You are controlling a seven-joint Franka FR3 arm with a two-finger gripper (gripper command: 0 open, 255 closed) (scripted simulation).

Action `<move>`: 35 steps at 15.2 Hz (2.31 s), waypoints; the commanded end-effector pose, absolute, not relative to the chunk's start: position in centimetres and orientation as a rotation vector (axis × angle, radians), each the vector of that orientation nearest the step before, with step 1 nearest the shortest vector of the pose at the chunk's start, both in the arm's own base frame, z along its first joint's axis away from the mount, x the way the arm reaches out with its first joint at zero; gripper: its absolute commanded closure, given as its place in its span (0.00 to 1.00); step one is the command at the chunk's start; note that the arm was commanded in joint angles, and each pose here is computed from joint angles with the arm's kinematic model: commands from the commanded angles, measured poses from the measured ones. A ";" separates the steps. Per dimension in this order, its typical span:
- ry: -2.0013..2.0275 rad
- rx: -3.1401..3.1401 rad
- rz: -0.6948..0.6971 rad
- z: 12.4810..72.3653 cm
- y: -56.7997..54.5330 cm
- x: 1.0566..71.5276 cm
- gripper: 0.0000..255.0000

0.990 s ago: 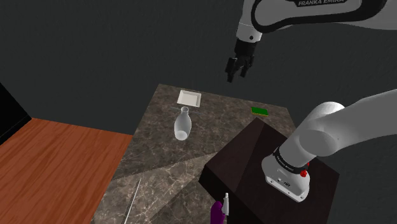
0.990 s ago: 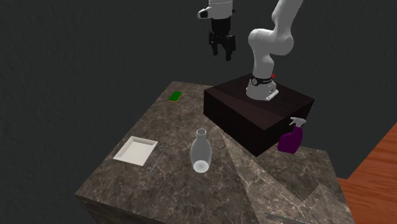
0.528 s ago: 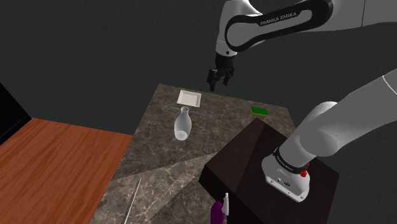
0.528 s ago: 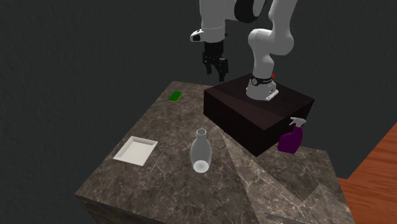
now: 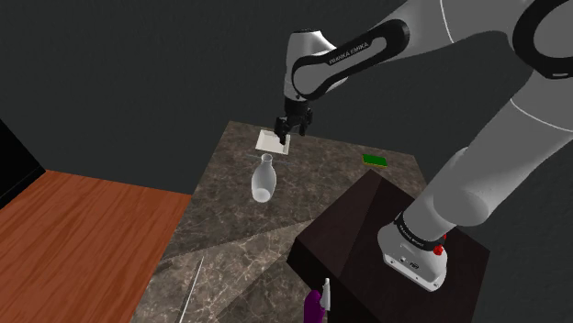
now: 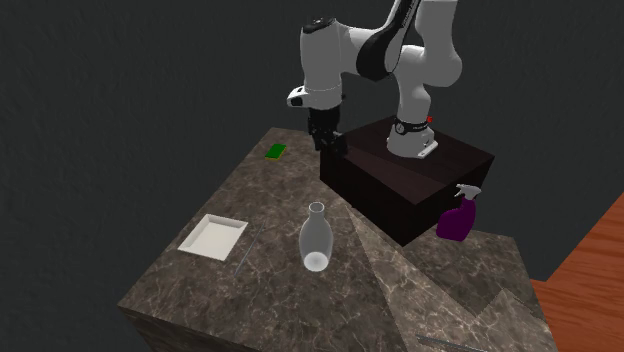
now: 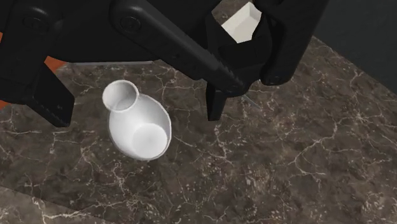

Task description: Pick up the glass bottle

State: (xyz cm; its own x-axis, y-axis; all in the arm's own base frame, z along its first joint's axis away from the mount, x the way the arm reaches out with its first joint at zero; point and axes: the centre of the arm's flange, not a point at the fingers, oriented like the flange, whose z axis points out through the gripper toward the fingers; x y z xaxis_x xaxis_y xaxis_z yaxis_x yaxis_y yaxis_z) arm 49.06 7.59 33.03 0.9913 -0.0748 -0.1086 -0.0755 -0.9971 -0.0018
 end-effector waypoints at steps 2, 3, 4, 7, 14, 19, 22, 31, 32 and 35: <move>0.121 -3.132 0.171 29.9 9.0 51.5 0.00; 0.122 -3.134 0.172 28.8 9.4 52.2 0.00; 0.123 -3.135 0.172 27.8 9.8 53.0 0.00; 0.126 -3.139 0.174 24.8 11.0 55.2 0.00; 0.128 -3.143 0.176 19.8 12.1 57.3 0.00; 0.128 -3.143 0.176 18.0 12.1 57.3 0.00; 0.128 -3.143 0.176 17.9 12.0 57.4 1.00; 0.128 -3.143 0.176 19.0 12.0 57.3 1.00; 0.128 -3.143 0.176 19.5 12.0 57.3 1.00; 0.128 -3.143 0.176 21.1 12.1 57.3 1.00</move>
